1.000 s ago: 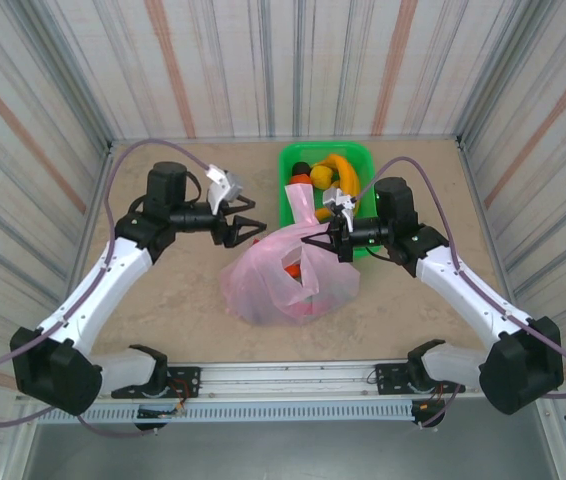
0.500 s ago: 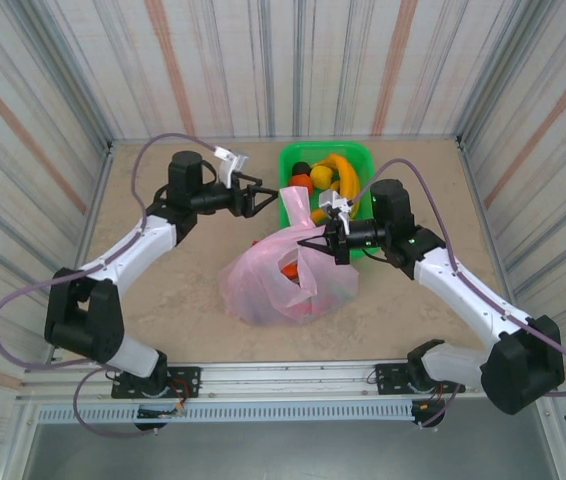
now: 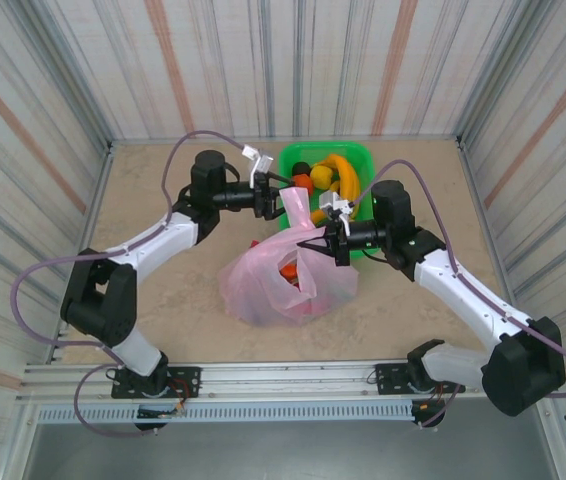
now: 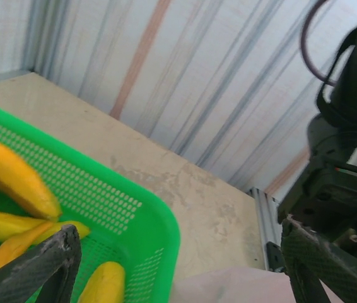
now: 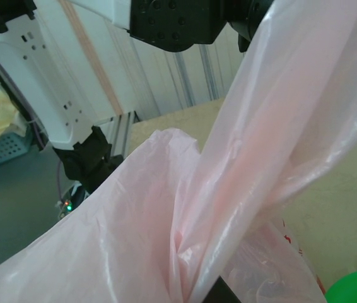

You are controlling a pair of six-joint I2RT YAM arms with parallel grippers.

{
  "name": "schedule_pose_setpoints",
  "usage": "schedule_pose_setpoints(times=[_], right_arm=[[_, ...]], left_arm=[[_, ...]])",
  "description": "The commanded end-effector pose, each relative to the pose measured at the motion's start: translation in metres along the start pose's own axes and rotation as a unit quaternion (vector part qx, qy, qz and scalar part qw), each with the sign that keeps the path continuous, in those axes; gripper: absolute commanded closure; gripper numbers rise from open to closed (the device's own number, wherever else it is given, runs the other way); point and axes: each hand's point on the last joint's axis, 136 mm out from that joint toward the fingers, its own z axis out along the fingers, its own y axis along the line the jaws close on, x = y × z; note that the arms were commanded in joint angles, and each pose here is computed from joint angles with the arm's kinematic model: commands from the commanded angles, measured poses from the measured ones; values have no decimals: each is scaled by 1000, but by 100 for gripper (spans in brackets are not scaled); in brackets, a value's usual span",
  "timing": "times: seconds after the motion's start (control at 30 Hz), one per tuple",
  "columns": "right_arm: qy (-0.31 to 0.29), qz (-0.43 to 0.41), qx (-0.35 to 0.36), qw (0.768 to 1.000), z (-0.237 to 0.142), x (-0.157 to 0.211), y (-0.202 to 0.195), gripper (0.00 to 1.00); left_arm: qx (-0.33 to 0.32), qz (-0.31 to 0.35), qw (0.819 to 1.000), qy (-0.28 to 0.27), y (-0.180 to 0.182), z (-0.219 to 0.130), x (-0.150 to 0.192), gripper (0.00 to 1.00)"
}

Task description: Place the fake fruits into the plastic bag and tie a complex knot

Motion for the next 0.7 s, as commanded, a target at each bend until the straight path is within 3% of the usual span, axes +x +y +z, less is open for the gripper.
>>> schedule_pose_setpoints(times=[0.0, 0.33, 0.67], right_arm=[[-6, -5, -8, 1000, -2, -4, 9, 100], [9, -7, 25, 1000, -4, -3, 0, 100], [11, -22, 65, 998, -7, -12, -12, 100]], left_arm=[[88, 62, 994, -12, -39, 0, -24, 16], [171, 99, 980, 30, -84, -11, -23, 18], [151, 141, 976, 68, -106, -17, -7, 18]])
